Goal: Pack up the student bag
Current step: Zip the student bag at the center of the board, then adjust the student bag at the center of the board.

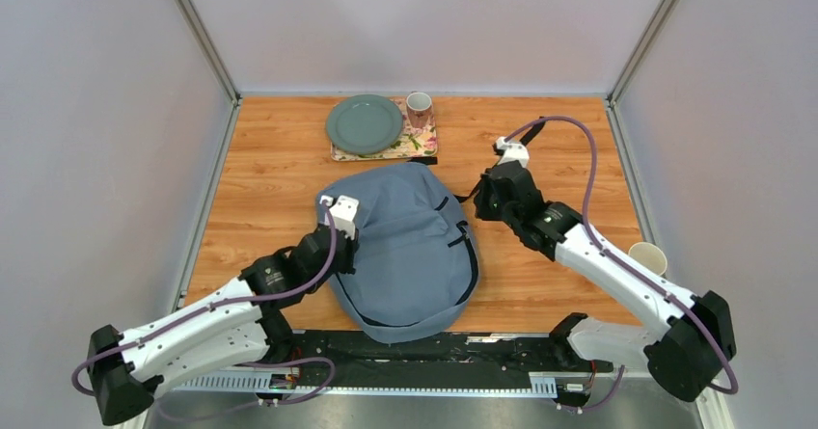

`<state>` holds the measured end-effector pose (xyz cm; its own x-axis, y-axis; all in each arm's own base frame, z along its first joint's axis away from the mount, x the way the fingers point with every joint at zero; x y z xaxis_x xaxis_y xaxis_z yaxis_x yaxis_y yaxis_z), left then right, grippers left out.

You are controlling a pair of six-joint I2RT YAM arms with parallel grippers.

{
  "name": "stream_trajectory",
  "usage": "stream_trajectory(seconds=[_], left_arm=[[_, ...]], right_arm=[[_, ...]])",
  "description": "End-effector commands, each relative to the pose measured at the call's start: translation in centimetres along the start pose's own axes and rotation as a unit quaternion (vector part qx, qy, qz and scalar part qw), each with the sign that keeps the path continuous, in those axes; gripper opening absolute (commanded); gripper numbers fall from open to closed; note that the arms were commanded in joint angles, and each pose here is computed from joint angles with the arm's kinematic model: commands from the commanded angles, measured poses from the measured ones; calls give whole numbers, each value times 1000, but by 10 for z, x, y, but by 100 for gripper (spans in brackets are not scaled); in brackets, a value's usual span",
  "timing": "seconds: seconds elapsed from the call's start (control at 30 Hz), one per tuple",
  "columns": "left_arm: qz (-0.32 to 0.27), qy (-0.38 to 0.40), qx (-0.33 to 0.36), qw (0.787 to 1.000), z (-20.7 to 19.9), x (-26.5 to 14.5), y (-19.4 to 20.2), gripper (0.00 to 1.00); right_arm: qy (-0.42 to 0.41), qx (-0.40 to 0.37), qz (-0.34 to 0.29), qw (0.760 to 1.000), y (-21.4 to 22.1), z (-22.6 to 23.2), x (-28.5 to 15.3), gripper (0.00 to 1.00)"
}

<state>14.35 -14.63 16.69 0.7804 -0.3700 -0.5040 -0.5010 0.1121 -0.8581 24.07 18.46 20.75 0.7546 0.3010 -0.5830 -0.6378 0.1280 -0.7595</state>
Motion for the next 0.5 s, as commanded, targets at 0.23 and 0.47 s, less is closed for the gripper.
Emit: stream_trajectory(seconds=[0.23, 0.47], left_arm=[[-31, -3, -10, 999, 9, 36, -82, 0], [4, 0, -42, 999, 11, 28, -67, 54]], right_arm=[[42, 20, -44, 998, -3, -26, -23, 3], [-4, 13, 5, 1000, 10, -16, -22, 56]])
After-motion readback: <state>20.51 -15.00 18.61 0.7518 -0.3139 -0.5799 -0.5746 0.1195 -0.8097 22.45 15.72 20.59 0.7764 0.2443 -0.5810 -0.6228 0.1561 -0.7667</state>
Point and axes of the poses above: each gripper's point midway between its finger pads, its own x axis out along the fingers, its own z axis along the line the jaws close on, y = z × x, the point moved 6 cm from there along -x, back along the fingers
